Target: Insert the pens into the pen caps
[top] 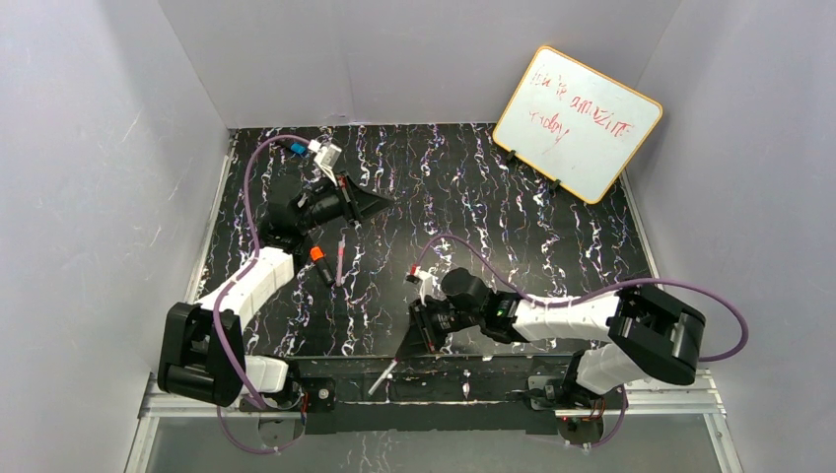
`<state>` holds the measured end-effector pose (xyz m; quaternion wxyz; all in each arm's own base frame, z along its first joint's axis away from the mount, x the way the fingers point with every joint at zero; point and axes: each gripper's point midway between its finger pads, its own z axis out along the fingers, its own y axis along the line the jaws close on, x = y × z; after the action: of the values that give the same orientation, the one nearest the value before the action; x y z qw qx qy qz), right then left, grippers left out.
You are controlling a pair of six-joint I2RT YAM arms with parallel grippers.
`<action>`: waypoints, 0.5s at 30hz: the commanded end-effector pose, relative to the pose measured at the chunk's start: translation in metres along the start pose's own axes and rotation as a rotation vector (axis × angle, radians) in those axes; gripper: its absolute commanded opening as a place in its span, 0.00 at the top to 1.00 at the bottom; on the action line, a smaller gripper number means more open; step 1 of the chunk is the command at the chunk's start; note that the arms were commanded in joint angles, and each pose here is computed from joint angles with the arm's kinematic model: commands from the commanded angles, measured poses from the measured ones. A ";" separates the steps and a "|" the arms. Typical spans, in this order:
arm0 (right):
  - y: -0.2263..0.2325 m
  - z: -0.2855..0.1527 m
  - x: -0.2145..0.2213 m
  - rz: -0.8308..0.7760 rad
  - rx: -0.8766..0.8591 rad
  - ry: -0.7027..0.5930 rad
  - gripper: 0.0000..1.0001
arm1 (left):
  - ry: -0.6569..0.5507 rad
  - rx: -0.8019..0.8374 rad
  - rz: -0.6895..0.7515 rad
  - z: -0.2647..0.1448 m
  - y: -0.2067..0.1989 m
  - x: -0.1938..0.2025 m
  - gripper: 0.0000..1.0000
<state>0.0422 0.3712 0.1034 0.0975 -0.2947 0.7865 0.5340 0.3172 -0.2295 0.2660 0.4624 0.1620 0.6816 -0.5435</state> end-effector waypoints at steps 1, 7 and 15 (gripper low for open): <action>0.013 -0.009 -0.019 -0.043 -0.021 -0.066 0.99 | 0.032 -0.148 0.050 -0.008 0.024 0.012 1.00; 0.020 -0.039 -0.085 -0.074 -0.030 -0.231 0.99 | 0.098 -0.302 0.078 -0.023 0.045 0.021 1.00; -0.002 -0.094 -0.189 -0.028 -0.038 -0.447 0.99 | 0.099 -0.559 -0.024 -0.059 0.090 0.026 1.00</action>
<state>0.1771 0.3519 0.1887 0.2410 -0.1855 0.7640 0.5690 0.3336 -0.1846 0.1896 0.4353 0.0945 0.8074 -0.3868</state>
